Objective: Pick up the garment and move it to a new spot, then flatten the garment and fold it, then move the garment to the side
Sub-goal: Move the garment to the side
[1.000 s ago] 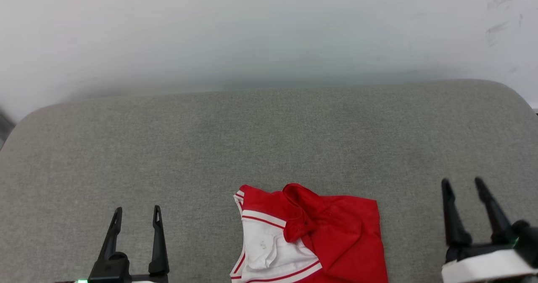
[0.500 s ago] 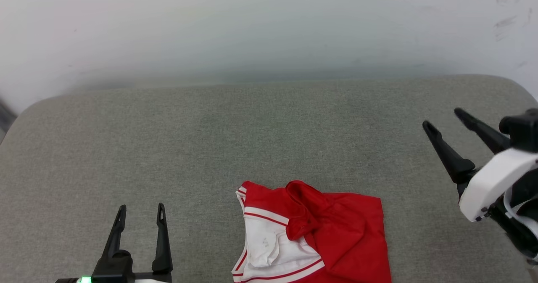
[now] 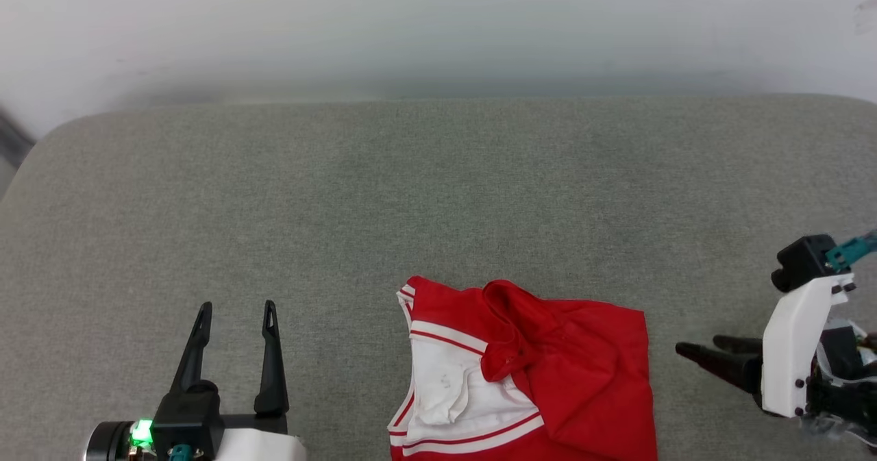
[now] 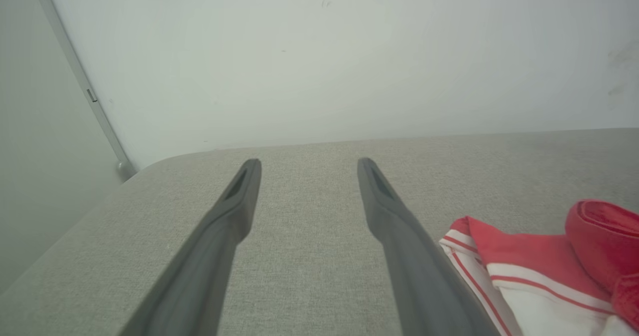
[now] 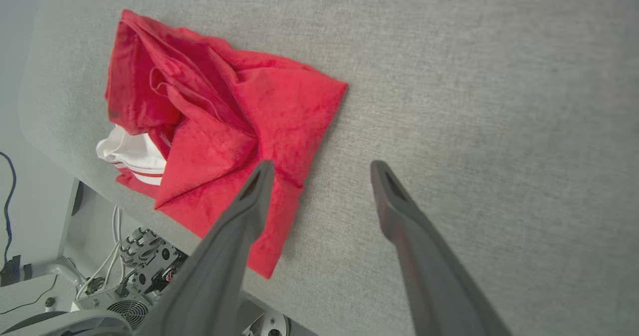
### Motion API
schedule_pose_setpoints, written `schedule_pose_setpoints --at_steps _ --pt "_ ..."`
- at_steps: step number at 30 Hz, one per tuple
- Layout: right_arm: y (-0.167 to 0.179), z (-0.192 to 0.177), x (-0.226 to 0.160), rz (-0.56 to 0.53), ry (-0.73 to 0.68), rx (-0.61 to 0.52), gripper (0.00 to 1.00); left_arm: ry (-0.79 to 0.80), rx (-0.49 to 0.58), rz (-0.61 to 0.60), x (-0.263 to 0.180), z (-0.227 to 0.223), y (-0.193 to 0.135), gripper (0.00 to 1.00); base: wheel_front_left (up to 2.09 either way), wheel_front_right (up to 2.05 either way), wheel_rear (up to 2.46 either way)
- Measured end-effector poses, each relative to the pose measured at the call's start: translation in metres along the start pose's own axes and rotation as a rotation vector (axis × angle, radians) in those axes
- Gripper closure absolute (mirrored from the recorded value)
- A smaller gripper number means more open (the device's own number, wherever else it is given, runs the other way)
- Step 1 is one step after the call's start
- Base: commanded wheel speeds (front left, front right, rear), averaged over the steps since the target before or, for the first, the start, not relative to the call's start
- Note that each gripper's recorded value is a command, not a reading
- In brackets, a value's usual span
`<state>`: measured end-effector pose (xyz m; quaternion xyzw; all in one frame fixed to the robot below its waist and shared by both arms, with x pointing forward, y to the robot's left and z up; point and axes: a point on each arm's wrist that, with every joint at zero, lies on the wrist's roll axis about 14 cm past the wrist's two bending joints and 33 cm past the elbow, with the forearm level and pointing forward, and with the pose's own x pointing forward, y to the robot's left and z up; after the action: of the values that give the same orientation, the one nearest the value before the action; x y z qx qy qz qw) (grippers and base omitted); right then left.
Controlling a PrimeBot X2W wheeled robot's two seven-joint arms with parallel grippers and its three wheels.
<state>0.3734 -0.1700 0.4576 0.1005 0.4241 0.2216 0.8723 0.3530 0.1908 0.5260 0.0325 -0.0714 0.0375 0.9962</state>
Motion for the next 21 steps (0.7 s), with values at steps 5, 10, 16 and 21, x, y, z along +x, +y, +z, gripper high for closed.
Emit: schedule_pose_setpoints --at_steps 5,10,16,21 --pt "0.005 -0.028 0.027 0.045 0.101 0.069 0.00 0.010 0.003 0.007 0.008 -0.005 0.002 0.00 0.00 0.00 0.00" --pt "0.014 -0.052 0.054 0.087 0.191 0.104 0.00 0.024 0.010 0.012 0.016 -0.011 0.004 0.00 0.00 0.00 0.00" --pt "0.030 -0.073 0.079 0.143 0.278 0.116 0.00 0.040 0.023 0.030 0.022 -0.018 0.010 0.00 0.00 0.00 0.00" --pt "0.037 -0.078 0.091 0.153 0.302 0.062 0.00 0.049 0.029 0.041 0.021 -0.020 0.014 0.00 0.00 0.00 0.00"
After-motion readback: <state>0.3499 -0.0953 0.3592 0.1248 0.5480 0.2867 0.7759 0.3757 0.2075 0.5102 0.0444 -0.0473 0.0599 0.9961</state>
